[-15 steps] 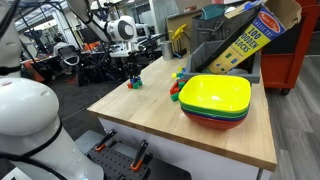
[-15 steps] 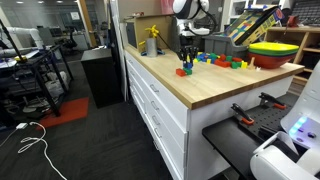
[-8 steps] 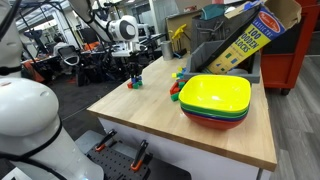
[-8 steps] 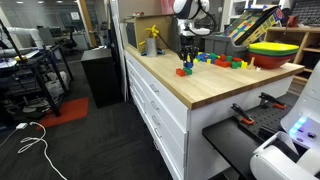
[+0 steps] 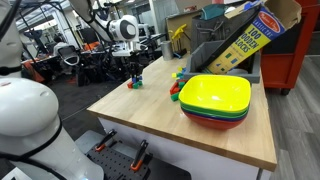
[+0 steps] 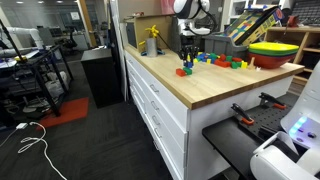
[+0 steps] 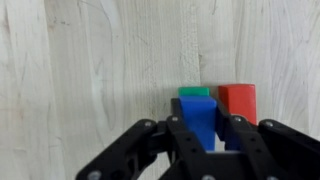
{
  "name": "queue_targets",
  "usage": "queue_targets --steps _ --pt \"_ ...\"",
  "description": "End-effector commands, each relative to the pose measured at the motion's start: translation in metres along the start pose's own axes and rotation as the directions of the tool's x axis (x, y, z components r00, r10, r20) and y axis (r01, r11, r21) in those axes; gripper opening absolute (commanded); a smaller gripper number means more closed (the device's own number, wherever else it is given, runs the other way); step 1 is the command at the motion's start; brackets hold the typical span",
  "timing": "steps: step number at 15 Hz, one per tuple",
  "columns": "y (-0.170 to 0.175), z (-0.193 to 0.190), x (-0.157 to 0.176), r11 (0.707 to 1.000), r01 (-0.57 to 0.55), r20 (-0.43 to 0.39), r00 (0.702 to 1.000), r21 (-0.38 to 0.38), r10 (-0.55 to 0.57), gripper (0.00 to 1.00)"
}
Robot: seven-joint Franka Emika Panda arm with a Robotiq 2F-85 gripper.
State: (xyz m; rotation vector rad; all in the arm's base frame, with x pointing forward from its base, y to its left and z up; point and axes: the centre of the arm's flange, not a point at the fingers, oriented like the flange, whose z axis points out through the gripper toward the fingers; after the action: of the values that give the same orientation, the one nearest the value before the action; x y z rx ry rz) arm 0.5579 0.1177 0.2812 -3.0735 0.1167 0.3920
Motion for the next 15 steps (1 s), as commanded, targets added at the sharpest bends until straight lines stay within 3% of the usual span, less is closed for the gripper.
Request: queue_targets --steps 1,15 --pt "-0.0005 -0.0027 0.0044 1.000 -0.025 0.000 1.000 0.002 0.025 0.08" --pt "-0.0028 0.0028 0.0030 1.000 -0.017 0.011 1.000 0.002 0.017 0.08"
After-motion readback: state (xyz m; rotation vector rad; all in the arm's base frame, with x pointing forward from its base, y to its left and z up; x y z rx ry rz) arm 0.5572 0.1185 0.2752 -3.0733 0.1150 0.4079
